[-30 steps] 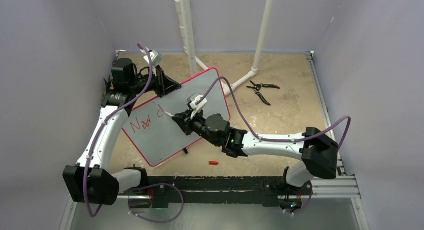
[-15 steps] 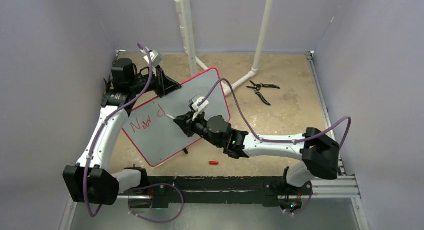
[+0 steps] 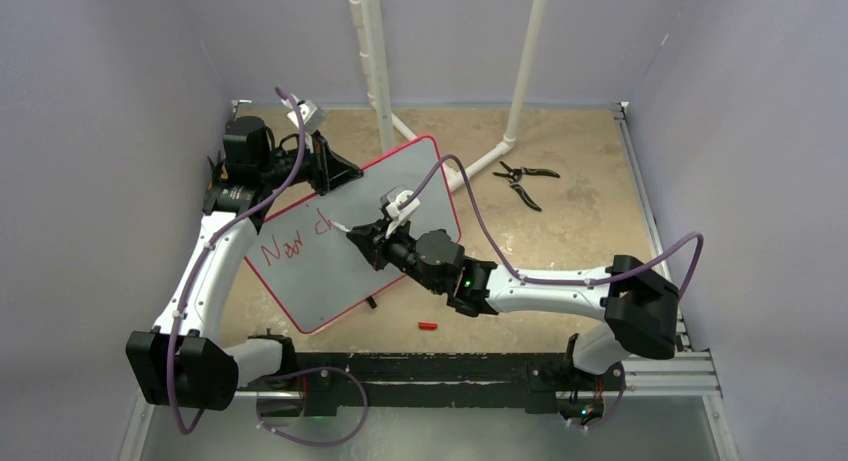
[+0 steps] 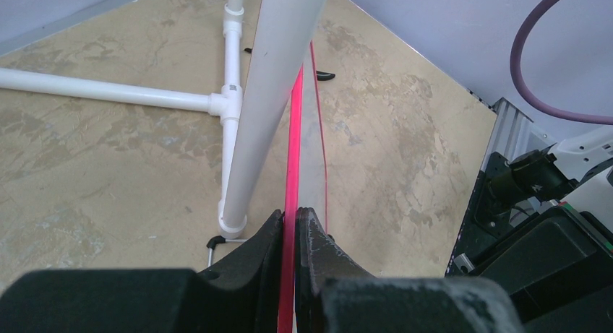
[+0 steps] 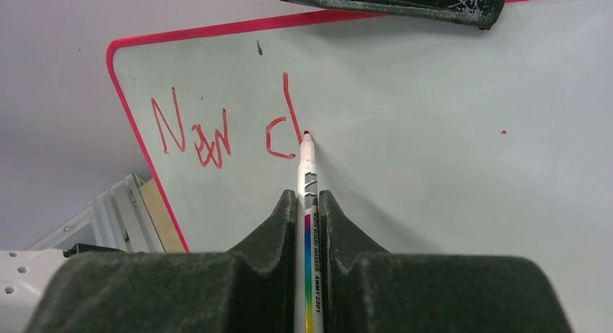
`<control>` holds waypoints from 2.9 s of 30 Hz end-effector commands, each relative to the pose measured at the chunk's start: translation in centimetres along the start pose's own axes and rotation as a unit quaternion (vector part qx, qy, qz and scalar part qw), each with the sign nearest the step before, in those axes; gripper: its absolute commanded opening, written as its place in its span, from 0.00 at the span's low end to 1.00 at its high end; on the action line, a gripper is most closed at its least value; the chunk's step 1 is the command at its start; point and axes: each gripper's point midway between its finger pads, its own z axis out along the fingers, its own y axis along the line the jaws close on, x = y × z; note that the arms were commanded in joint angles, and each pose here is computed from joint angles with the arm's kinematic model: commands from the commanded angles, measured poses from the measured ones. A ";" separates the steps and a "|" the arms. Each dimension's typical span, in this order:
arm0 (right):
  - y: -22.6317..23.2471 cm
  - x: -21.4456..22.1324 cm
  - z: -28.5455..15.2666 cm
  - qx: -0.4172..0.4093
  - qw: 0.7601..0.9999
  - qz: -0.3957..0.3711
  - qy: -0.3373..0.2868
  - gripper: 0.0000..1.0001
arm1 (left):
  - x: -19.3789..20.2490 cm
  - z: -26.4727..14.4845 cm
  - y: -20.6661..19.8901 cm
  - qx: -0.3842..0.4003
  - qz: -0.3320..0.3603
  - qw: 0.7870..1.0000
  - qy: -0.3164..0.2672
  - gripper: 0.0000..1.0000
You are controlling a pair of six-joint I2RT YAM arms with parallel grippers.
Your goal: Write a sentence on the whiteboard
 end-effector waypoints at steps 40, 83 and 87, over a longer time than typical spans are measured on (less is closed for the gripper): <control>-1.7 0.0 -1.6 0.034 0.999 0.023 -0.001 0.00 | -0.8 -0.4 1.8 -0.034 0.016 0.999 -0.018 0.00; -2.7 -3.9 -0.1 -0.025 0.999 0.015 -0.026 0.00 | -0.7 -0.3 1.8 -0.029 0.014 0.999 -0.017 0.00; -2.2 -3.8 0.0 -0.040 0.999 0.002 -0.024 0.00 | -0.7 -0.2 1.8 -0.029 0.013 0.999 -0.017 0.00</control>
